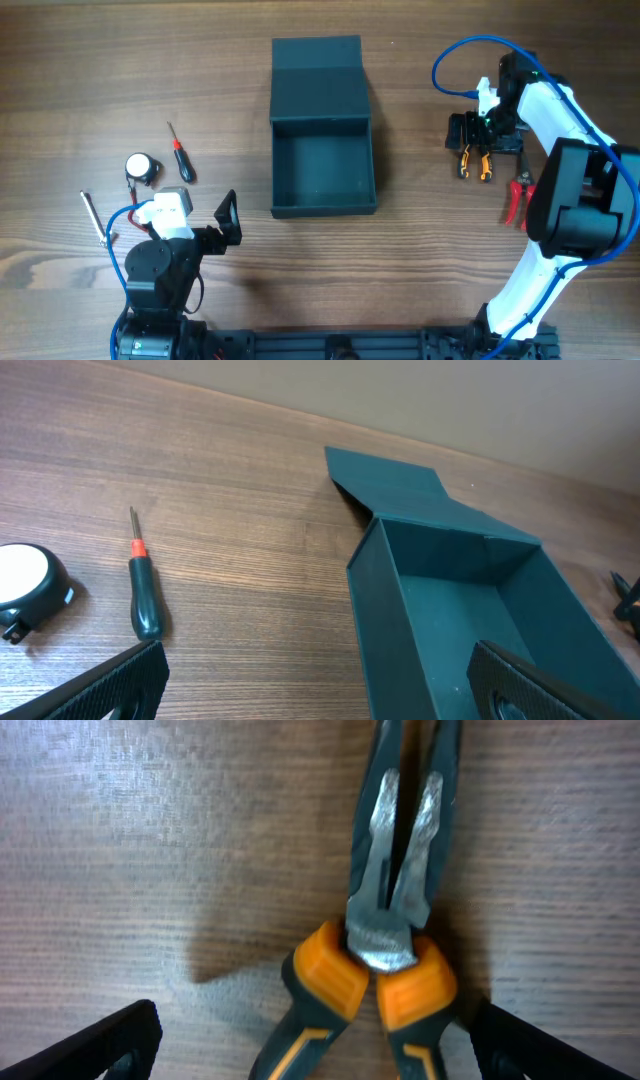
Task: Pack container
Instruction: 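Lower the right gripper and close it on the pliers handles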
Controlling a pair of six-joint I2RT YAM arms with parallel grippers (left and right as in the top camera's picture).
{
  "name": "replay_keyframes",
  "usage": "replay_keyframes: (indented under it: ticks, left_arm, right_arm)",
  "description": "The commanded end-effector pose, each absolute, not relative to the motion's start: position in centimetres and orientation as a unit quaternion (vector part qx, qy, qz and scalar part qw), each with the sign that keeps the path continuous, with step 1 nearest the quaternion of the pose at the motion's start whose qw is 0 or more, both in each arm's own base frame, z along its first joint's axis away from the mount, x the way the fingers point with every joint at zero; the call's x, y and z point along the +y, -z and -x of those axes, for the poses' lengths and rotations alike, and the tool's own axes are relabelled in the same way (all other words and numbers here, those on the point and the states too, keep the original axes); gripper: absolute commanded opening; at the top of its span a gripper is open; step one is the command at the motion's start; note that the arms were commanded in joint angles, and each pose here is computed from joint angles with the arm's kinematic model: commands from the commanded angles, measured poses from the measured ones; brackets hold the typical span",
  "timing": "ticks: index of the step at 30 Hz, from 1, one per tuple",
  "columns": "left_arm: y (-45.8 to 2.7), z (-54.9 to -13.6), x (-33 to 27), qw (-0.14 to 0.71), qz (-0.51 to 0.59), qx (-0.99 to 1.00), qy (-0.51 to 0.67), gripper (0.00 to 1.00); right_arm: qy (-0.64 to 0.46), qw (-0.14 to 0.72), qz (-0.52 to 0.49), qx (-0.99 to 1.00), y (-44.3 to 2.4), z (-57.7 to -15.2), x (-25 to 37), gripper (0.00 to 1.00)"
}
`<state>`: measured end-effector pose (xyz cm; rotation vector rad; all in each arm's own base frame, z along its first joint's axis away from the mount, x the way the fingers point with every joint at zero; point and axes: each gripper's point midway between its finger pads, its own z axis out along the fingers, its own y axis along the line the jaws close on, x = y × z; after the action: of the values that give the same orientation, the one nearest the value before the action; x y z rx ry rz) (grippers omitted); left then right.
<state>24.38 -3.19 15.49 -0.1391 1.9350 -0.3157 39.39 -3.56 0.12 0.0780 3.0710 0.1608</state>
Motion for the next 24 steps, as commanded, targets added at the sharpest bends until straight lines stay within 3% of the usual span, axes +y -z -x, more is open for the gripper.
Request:
replay_keyframes:
  ticks: [1,10,24]
  left_arm:
    - [-16.5,-24.5,-2.9,0.564,0.069,0.812,0.132,1.0]
    - [-16.5,-24.5,-3.0,0.564,0.067,0.812,0.135,1.0]
    - [-16.5,-24.5,-3.0,0.563,0.067,0.812,0.135,1.0]
  right_arm:
    - [-0.025,0.03,-0.045,0.998,0.5,-39.3,-4.5,1.0]
    - [0.037,0.017,-0.058,0.997,0.5,-38.6,-6.6,1.0]
    - [-0.018,0.024,-0.042,0.999,0.6,-39.0,-4.7,0.99]
